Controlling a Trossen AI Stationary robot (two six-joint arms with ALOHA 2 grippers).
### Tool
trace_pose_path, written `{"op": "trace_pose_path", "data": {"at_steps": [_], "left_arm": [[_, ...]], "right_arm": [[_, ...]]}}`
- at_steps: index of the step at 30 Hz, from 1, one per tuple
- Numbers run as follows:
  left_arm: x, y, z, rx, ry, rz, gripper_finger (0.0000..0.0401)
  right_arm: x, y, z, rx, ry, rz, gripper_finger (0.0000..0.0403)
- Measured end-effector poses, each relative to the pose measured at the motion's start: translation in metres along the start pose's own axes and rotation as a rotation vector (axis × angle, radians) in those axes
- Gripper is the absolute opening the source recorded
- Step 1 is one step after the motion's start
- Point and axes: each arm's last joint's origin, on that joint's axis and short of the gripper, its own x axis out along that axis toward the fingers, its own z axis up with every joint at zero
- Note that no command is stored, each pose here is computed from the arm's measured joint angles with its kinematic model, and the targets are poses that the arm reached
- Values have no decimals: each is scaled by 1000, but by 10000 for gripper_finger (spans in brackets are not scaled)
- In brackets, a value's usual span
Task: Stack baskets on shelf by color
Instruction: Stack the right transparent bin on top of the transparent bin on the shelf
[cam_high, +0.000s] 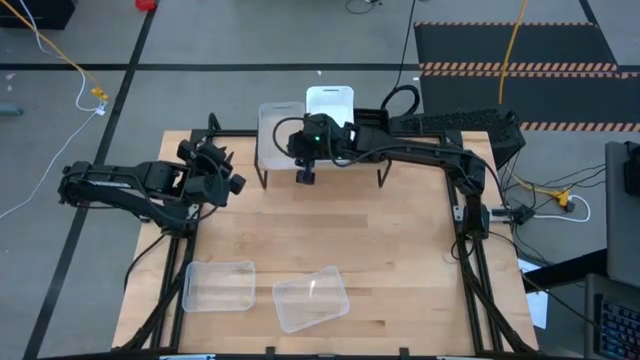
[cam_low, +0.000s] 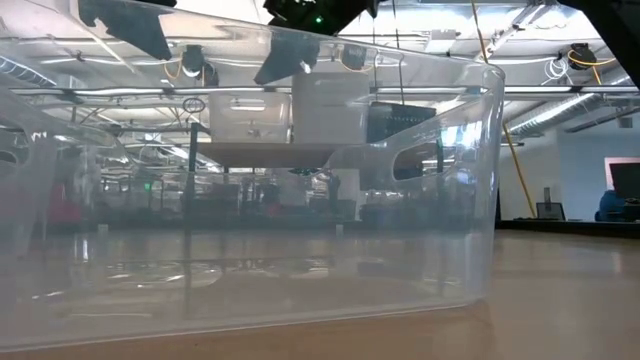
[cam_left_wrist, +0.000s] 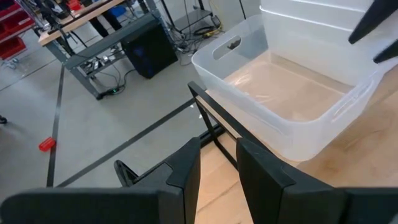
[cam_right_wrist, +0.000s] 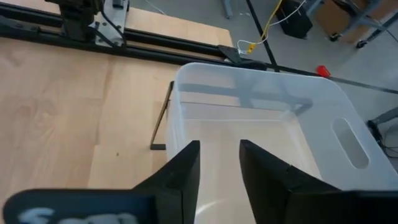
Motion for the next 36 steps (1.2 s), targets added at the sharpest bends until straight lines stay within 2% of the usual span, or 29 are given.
{"op": "trace_pose_path", "data": {"at_steps": [3,6,8,10,16,18,22,24,26,31,36], "left_arm": [[0,0,0,0,0,0,106],[0,0,0,2,1,0,106],[0,0,0,7,2,1,106],[0,1,-1,19,12,-2,106],[-1,2,-5,39,32,1,106],[-1,2,-5,38,32,1,106],[-1,2,-4,20,27,3,106],[-1,1,-4,8,22,-1,106],[-1,1,-3,1,21,-2,106],[-1,-2,0,-9,7,-25,106],[-1,-2,0,-5,7,-25,106]], "right_arm": [[0,9,2,-55,-8,21,111],[-6,25,10,-181,-34,49,111],[-16,38,14,-250,-40,107,112],[-30,52,14,-302,-14,228,112],[-61,102,-7,-355,181,737,112],[-69,119,-15,-398,203,882,112],[-71,160,-40,-557,237,1027,112],[-69,180,-53,-679,226,1047,112],[-67,198,-64,-803,197,1019,112],[-60,232,-94,-991,165,937,112],[-59,252,-106,-1166,118,825,112]]}}
